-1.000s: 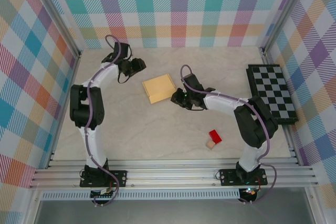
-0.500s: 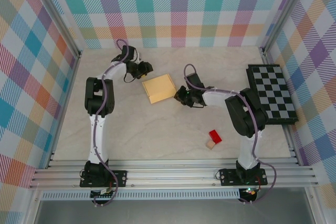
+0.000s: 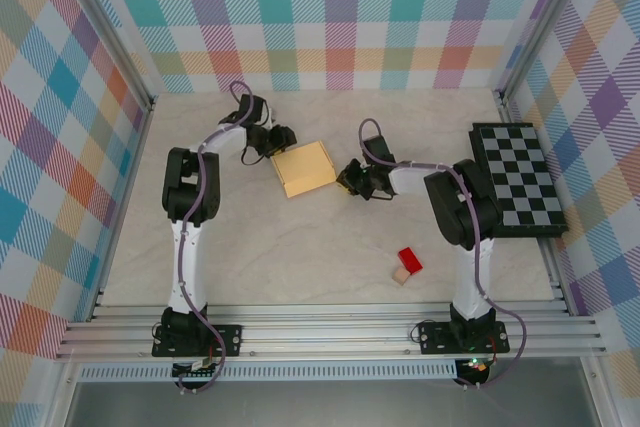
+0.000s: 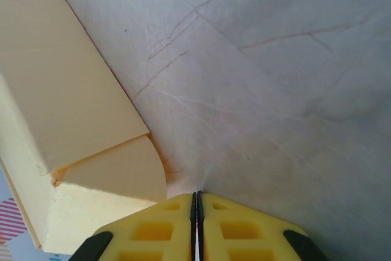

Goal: Fold the paper box

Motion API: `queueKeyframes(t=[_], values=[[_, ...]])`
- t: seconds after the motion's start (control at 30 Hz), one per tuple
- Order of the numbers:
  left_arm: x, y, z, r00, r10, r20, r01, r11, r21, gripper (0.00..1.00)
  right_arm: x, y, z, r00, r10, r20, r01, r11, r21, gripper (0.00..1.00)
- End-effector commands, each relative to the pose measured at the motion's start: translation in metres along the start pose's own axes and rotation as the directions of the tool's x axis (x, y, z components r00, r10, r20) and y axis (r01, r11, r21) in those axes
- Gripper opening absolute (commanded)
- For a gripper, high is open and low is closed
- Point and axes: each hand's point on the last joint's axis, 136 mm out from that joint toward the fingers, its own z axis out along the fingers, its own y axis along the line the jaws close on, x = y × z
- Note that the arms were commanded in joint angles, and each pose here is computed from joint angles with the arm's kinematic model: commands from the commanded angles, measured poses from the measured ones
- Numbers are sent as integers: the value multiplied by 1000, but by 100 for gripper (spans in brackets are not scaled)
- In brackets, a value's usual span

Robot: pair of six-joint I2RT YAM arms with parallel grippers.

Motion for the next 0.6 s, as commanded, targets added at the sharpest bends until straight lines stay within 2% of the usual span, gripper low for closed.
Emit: queueKeyframes(t=[0.0,0.57], values=[[36,-17,1,997,-2,-83,2,1000,10,48,-1,5,7,1000,22,-19,-22,999,-28,12],[107,-46,27,979,6,-204,11,996,84,43,-8,35,28,998,-9,-61,3,995,-95,11]])
